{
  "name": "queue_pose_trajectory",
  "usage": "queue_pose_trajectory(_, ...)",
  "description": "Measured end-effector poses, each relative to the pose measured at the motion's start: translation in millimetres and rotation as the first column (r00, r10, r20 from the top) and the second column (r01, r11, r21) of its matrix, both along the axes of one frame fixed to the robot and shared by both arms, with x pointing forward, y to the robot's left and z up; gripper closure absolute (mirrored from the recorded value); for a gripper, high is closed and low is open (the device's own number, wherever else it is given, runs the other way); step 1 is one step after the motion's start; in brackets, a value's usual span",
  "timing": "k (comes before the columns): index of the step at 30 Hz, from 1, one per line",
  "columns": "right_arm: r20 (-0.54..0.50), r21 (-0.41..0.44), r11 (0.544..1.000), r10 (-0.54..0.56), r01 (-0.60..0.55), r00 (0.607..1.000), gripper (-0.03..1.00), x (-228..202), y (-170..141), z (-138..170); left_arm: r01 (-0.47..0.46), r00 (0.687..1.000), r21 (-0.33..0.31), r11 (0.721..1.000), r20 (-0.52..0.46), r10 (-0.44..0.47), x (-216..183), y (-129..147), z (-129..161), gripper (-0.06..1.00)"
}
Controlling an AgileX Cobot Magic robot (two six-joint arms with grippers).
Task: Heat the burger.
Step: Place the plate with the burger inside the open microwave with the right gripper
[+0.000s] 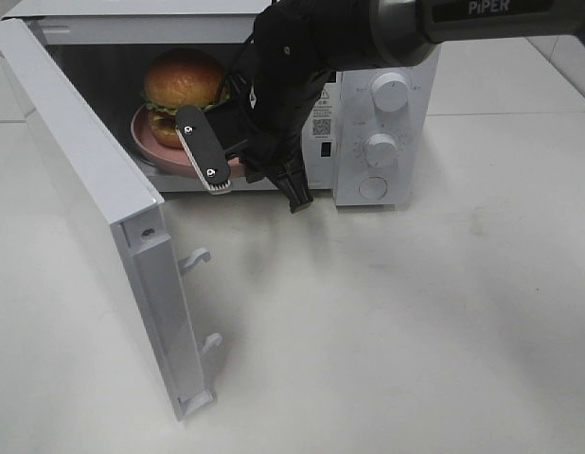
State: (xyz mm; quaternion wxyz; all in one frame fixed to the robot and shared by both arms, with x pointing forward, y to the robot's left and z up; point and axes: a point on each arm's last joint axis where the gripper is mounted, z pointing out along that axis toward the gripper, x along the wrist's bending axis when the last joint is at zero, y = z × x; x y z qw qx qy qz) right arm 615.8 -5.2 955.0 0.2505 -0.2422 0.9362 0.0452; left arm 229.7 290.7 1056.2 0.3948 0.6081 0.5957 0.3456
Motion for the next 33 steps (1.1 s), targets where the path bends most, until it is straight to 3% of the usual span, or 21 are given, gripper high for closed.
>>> queue_pose_trajectory(15, 0.038, 0.035, 0.998, -0.047, 0.046, 0.998, 0.90, 31, 20, -11, 0.000, 1.000, 0.000, 1.000, 0.000, 0.000, 0, 0, 0, 0.02)
queue_pose_trajectory(26, 0.047, 0.046, 0.995, -0.093, 0.090, 0.995, 0.89, 47, 15, -18, 0.000, 1.000, 0.000, 1.000, 0.000, 0.000, 0, 0, 0, 0.02)
queue_pose_trajectory(31, 0.054, 0.062, 0.993, -0.105, 0.101, 0.993, 0.81, 50, 14, -21, 0.000, 1.000, 0.000, 1.000, 0.000, 0.000, 0, 0, 0, 0.02)
queue_pose_trajectory(33, 0.066, 0.094, 0.990, -0.108, 0.102, 0.992, 0.70, 51, 17, -17, 0.000, 1.000, 0.000, 1.000, 0.000, 0.000, 0, 0, 0, 0.02)
